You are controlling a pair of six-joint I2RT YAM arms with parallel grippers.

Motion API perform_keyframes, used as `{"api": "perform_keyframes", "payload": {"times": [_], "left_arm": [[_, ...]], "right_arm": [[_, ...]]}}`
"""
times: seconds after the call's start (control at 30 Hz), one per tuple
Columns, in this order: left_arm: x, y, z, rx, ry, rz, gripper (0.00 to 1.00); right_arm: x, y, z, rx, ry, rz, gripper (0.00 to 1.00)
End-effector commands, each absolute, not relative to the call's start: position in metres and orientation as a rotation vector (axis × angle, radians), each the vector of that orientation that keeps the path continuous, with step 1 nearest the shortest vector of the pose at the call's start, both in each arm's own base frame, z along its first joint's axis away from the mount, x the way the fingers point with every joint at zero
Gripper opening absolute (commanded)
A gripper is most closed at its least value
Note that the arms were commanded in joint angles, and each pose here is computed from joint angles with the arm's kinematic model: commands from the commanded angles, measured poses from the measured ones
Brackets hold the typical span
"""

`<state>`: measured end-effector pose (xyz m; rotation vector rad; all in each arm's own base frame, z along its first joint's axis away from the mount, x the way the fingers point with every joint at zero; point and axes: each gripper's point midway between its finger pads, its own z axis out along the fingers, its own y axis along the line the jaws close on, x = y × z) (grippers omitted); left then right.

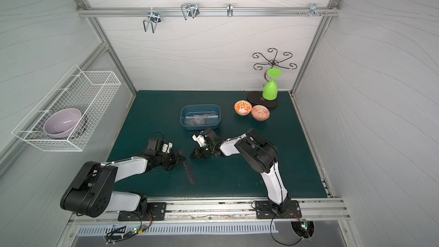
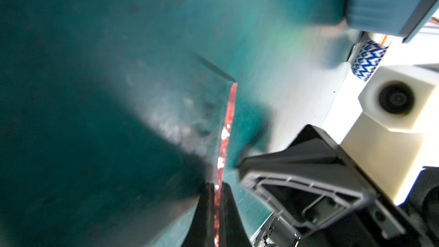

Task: Put the scattered rulers into the storage box
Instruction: Pick up the ruler from the center of the board.

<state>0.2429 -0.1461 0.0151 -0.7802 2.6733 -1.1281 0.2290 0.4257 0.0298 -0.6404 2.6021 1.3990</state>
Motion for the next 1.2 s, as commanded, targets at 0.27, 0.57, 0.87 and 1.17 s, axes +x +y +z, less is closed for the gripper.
{"api": "perform_keyframes", "payload": {"times": [0.27,0.57,0.87,1.17], "left_arm": [[0.246,-0.190,0.131,-0.284,2.613,-1.506,0.00],[0.251,-0.215,0.180,-0.016,2.420,-1.814,0.00],[0.258,-0.223,0.199,0.102,2.299,-1.836,0.00],[0.257,-0.225,0.203,0.140,2.263,-1.851,0.00]], "right_arm": [[0.251,0.362,0.182,-0.741,2.320,1.597,0.41],[0.240,0.358,0.232,-0.815,2.188,1.880,0.67],[0.251,0.374,0.210,-0.697,2.315,1.968,0.67],[0.262,0.393,0.211,-0.664,2.297,2.065,0.54]]}}
